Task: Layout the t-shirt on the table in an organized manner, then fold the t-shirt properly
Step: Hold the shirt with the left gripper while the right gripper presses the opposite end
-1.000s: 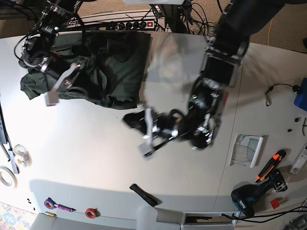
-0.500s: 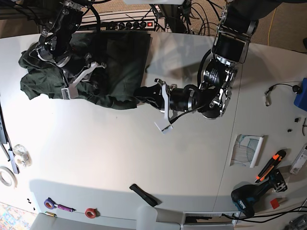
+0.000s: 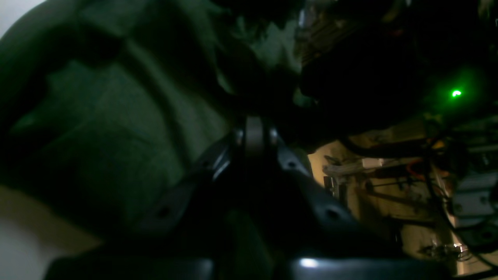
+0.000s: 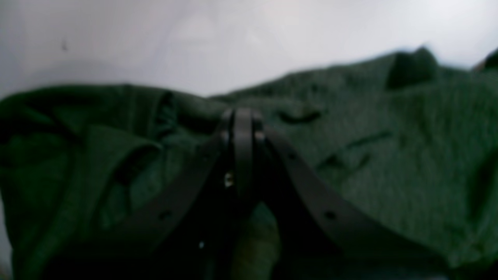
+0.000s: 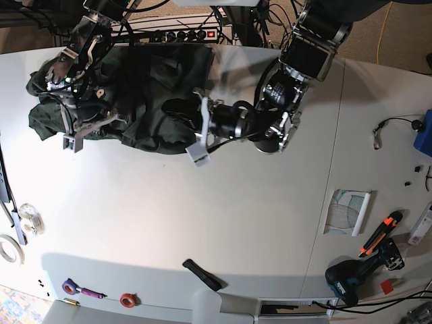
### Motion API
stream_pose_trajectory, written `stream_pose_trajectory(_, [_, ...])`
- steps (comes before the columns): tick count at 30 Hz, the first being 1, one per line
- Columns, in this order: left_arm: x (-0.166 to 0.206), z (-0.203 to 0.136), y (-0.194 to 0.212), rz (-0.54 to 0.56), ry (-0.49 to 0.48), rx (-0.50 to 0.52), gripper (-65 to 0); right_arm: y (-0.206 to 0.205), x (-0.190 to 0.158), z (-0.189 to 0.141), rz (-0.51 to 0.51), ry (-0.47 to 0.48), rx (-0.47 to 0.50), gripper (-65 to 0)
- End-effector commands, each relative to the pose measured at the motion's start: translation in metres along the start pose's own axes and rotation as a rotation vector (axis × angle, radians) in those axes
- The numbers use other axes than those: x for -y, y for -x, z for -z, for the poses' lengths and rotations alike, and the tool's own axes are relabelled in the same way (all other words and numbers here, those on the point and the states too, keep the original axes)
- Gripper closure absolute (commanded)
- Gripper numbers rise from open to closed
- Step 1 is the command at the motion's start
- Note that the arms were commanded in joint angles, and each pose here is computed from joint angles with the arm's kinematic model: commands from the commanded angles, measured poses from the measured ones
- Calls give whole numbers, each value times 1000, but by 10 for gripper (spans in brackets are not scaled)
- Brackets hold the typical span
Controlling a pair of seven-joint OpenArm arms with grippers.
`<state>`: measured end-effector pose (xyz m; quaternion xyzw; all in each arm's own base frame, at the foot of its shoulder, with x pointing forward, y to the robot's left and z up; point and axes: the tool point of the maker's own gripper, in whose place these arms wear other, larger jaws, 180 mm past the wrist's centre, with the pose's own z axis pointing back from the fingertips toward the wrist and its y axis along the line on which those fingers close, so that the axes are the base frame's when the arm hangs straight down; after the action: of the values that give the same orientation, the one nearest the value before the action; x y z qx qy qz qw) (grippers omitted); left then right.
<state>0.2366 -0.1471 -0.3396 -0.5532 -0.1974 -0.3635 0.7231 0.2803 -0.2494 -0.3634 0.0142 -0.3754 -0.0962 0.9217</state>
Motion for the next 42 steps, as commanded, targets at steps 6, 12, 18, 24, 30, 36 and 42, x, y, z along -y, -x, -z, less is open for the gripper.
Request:
stream_pose_trajectory(6, [-19,14,2,172,-159,-86,0,-35,-57,-42,-38,-277,124,0])
stream_pose_trajectory(12, [-33,11,4,205,-232,-109,0,-10,-92,-101,-126,-408,128,0])
stream_pose_trajectory(18, [-33,10,4,203,-230,-106,0,27,-92,-125,-124,-378,62,0])
stream_pose_trajectory(24, [-32,11,3,202,-228,-104,0,22,-82,-119,-116,-278,116,0])
stream_pose_trajectory(30, [-32,10,3,202,-229,-104,0,21,-90,-110,-142,-281,112,0])
stream_pose_trajectory(36, [-32,11,3,202,-228,-104,0,67,-115,-80,-146,-359,-42,0])
stream_pose_trajectory(42, [-33,10,4,204,-231,-106,0,95,-108,-75,-166,-319,-179,0])
